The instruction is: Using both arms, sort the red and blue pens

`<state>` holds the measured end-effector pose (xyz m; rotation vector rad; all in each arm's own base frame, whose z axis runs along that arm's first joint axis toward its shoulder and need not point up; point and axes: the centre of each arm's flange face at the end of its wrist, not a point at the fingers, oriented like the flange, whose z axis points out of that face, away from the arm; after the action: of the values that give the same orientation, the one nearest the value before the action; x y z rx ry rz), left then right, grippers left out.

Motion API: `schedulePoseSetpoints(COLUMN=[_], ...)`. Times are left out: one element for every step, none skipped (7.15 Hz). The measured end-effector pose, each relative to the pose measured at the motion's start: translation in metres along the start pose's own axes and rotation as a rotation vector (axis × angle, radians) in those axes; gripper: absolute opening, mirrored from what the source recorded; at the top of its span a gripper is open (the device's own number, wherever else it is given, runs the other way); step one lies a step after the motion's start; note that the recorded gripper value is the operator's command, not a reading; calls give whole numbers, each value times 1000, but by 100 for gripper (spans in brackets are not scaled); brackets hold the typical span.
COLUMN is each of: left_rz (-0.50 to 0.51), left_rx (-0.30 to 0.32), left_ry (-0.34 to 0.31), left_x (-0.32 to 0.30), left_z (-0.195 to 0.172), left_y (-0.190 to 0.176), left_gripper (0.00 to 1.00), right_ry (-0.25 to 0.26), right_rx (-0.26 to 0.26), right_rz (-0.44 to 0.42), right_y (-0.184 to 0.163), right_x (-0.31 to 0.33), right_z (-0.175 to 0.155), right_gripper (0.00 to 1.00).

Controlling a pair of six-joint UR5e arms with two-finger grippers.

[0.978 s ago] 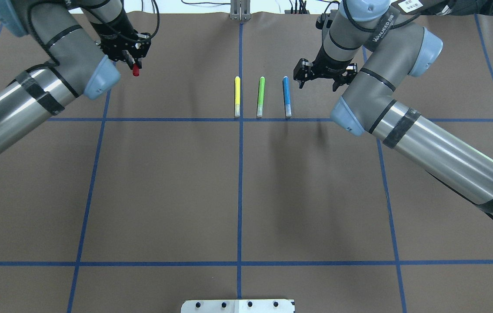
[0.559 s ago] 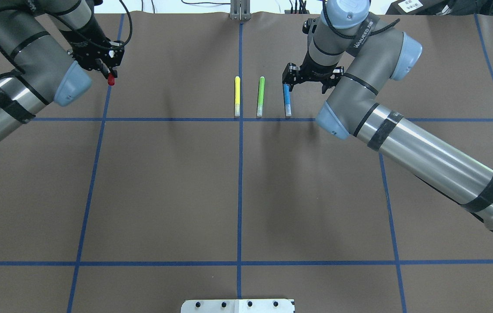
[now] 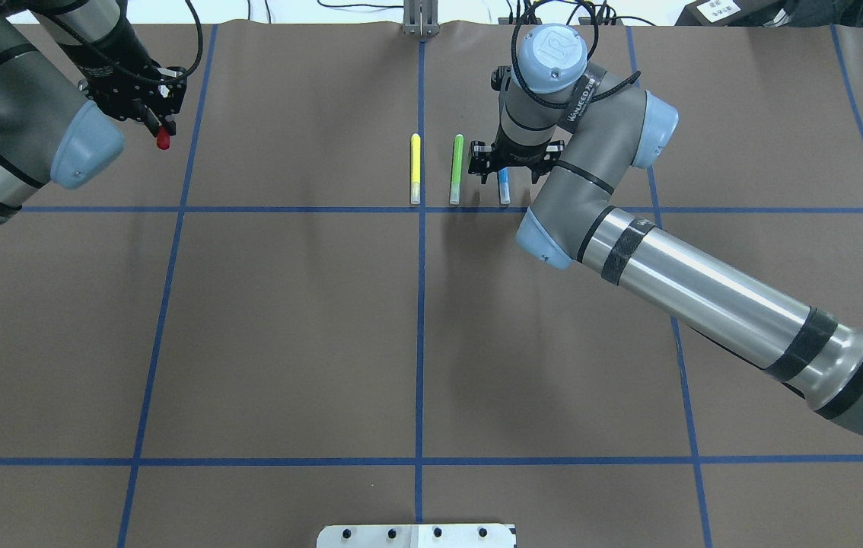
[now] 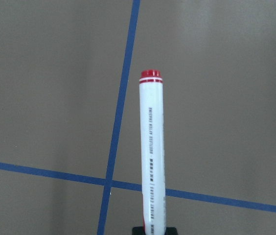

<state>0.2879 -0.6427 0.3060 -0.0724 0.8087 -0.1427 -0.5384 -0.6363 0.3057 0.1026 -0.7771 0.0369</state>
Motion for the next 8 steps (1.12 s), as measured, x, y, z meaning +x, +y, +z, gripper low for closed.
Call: schedulePoseSetpoints(left_rz=[-1,-1,-2,-2,-2,-2,-2,-2], left_rx=[1,3,3,4,4,4,4,4], left_ry=[0,0,0,0,-1,-1,-1,0], left_x=[-1,-1,-1,-2,-2,-2,-2,-1], left_z=[-1,-2,-2,-2,-2,-2,-2,-2], left_y=[0,-1,-1,-1,-1,-1,-1,-1], left_gripper=[0,0,0,0,0,0,0,0], right_ry=[1,3,3,3,3,2,1,0], right_rx=[-2,-4,-4,-4,-5,-5,-5,-6], right_rz=[-7,-9,-10,-10,-10,-9,-10,-10], right_y=[2,3,3,3,3,3,3,3], right_x=[-1,-1,-2,-2,-2,-2,-3,-3], right_z=[5,8,8,9,9,8,8,8], right_gripper=[77,67,53,39,25,13,0,0])
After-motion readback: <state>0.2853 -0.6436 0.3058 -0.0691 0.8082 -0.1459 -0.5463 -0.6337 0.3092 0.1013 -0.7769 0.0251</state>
